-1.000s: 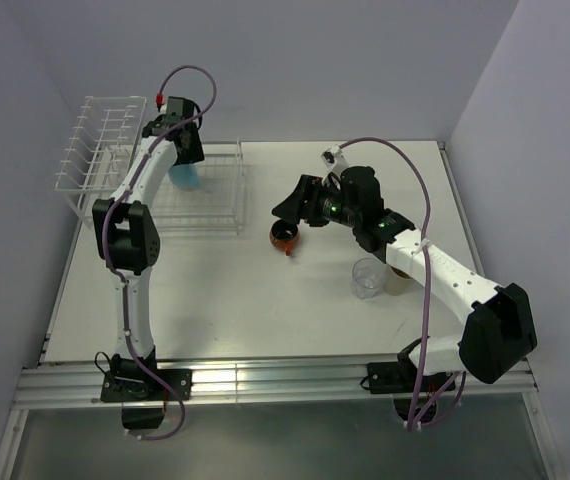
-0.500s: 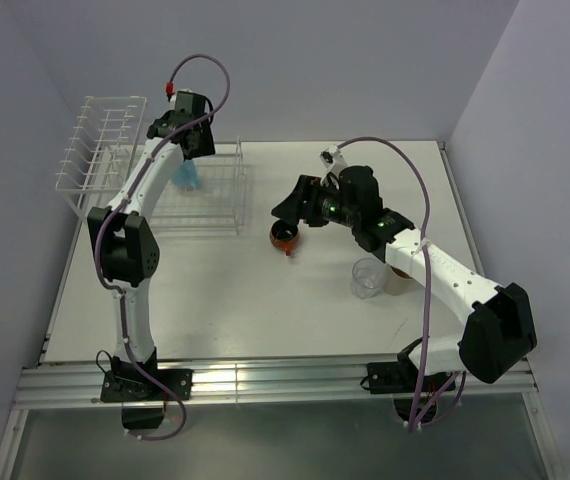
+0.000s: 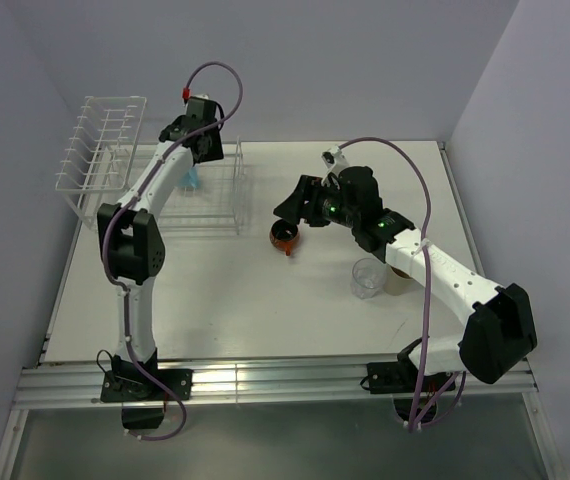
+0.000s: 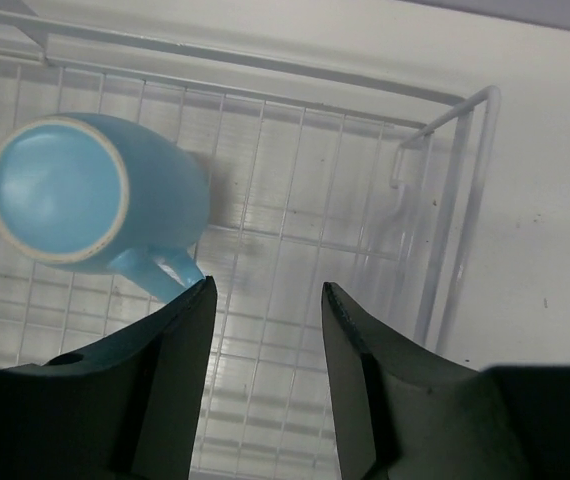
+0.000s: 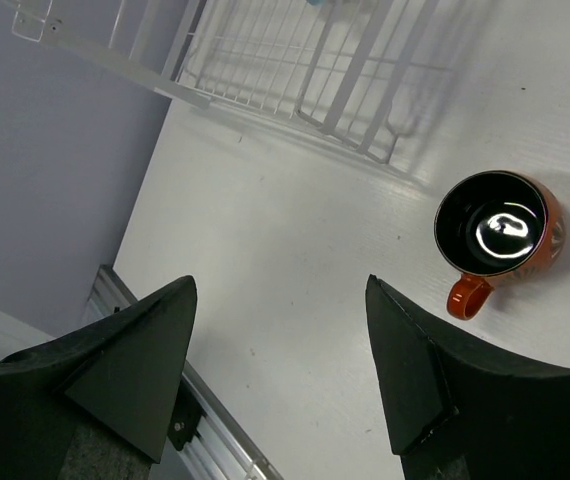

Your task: Load the cups into the dish rack

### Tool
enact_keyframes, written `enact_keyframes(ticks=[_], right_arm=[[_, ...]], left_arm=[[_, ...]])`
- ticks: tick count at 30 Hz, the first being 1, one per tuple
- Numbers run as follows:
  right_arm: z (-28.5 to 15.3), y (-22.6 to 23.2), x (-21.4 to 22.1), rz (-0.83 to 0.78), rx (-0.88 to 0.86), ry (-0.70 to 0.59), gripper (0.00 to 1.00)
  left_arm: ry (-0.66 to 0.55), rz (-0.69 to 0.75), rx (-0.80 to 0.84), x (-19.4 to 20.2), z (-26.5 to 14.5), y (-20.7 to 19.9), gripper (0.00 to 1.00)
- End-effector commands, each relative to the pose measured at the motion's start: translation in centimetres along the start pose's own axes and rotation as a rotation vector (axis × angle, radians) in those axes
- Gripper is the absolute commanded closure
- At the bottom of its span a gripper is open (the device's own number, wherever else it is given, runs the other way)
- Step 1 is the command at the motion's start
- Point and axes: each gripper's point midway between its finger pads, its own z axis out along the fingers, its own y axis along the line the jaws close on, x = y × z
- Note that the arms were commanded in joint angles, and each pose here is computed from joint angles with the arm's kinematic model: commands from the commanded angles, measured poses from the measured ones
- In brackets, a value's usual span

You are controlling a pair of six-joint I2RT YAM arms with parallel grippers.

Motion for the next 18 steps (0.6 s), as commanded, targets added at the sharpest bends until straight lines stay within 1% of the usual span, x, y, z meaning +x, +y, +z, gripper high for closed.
enact_keyframes(ticks=[1, 3, 7, 12, 18], right_arm=[[-1.0, 1.4, -1.8, -0.045, -0.02, -0.061, 0.24], [-1.1, 1.4, -1.7, -0.048, -0.018, -0.061, 0.24], [-1.1, 1.2, -1.7, -0.054, -0.01, -0.063, 0.24], [-1.1, 0.7, -1.5, -0.064, 0.008, -0.06, 0.24], [-0.8, 0.5, -1.3, -0.061, 0.01, -0.055, 0.24]], left_arm=[[-0.001, -0.008, 0.037, 0.2, 1.9, -1.1, 0.48], [0.024, 0.001, 0.034, 1.2, 3.2, -1.3, 0.5], [0.038, 0.004, 0.015, 1.8, 4.4, -1.3, 0.52], [0.064, -0.013, -0.035, 2.9, 5.9, 0.1, 0.55], [0.084, -0.03, -0.07, 3.5, 6.7, 1.9, 0.55]])
